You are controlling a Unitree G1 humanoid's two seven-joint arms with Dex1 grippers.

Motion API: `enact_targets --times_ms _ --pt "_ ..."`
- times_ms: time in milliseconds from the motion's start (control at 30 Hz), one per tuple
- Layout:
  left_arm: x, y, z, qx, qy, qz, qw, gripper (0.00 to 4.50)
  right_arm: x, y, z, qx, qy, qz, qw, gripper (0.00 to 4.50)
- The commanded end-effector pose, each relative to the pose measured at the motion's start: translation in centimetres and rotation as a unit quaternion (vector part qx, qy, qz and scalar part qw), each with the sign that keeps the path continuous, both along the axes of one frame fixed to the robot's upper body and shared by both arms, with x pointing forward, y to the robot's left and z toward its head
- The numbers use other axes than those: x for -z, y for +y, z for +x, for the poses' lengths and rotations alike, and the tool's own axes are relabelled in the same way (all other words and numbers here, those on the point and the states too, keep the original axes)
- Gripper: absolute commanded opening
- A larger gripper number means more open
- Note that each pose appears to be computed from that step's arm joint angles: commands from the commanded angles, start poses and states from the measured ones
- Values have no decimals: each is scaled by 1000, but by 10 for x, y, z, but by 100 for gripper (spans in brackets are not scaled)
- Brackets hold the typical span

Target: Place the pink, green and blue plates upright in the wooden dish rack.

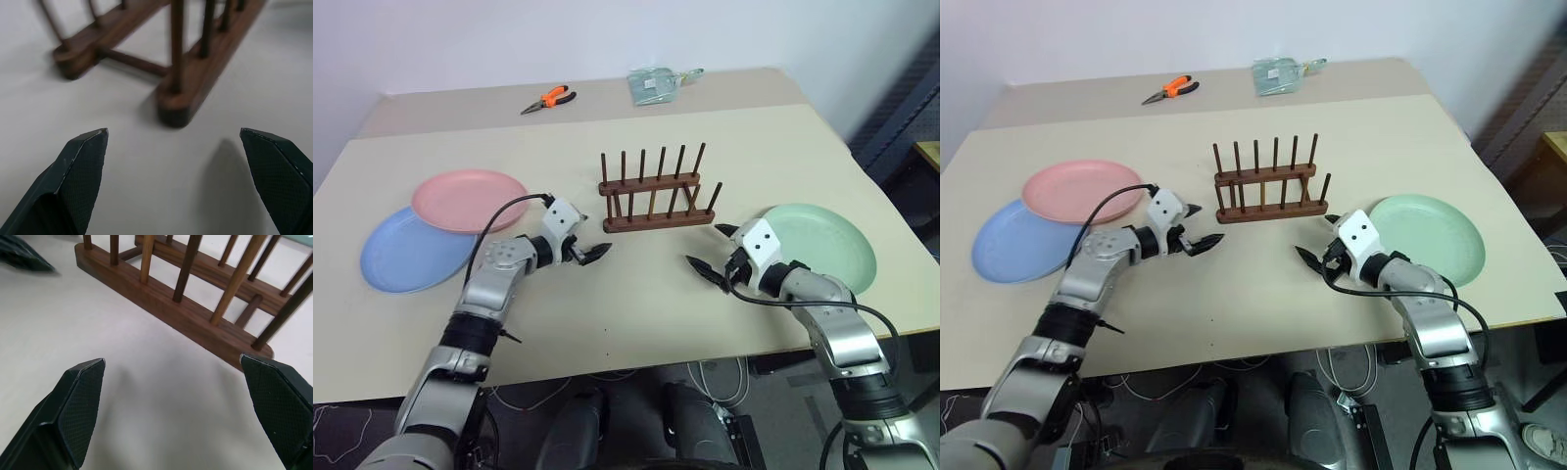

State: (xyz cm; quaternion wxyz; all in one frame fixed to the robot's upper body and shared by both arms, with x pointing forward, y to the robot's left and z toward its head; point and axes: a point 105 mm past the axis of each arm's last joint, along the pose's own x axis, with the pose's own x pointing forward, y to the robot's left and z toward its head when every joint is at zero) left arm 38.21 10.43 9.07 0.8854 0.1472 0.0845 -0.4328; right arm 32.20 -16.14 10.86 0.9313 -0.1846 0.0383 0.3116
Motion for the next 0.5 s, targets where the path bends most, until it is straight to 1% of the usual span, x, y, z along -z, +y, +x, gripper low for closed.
enact_targets --times_ms 33,100,167,267,300,400,500 --pt "9 -20 9 46 13 32 998 419 -14 4 -9 12 -40 -4 999 450" --pt "13 -24 12 53 14 41 998 360 -15 3 -15 23 -41 -3 999 450" --pt "13 -24 13 57 13 35 998 266 -14 1 -19 28 -39 -6 999 450" --pt "15 -27 10 69 8 32 997 111 -11 -2 -22 33 -33 -16 999 450" --pt "16 -27 8 78 7 31 996 77 -11 -3 -22 32 -33 -18 999 450" --pt "18 -28 -3 107 -2 31 994 76 -12 -9 -20 37 -34 -27 998 450" --pt "14 -25 -18 142 -9 28 989 76 -13 -21 -18 47 -32 -38 998 450"
